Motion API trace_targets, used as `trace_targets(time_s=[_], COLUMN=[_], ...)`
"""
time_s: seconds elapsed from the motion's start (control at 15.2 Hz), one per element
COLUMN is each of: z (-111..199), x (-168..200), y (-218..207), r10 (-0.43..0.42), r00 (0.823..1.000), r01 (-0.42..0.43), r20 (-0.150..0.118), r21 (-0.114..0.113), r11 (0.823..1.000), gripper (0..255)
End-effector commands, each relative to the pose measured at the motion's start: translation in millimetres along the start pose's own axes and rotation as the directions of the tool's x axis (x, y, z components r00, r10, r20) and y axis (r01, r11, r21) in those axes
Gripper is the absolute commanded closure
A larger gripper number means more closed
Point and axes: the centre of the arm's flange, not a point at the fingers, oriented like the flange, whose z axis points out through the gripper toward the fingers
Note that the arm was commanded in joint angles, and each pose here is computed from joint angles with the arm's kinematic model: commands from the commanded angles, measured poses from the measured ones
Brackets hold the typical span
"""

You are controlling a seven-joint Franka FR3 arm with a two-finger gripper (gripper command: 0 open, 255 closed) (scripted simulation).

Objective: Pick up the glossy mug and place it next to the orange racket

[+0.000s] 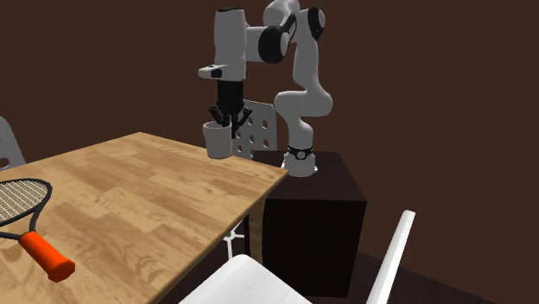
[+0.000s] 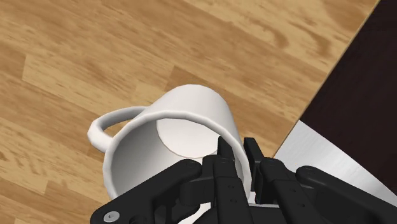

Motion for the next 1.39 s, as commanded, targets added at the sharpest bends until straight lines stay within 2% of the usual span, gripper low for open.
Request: trace_targets(time_s=[0.0, 0.66, 1.32], z=[-11.4, -62.9, -54.7], x=[0.0, 2.3, 103.0], y=[2.7, 5.5, 90.4], r10=[0.000, 0.000, 0.000], r00=[1.000, 1.000, 1.000], r01=[0.000, 0.000, 0.000], r20=[0.000, 0.000, 0.000], r21=[0.000, 0.000, 0.000], r11=[1.000, 1.000, 1.000], gripper=[255, 255, 255])
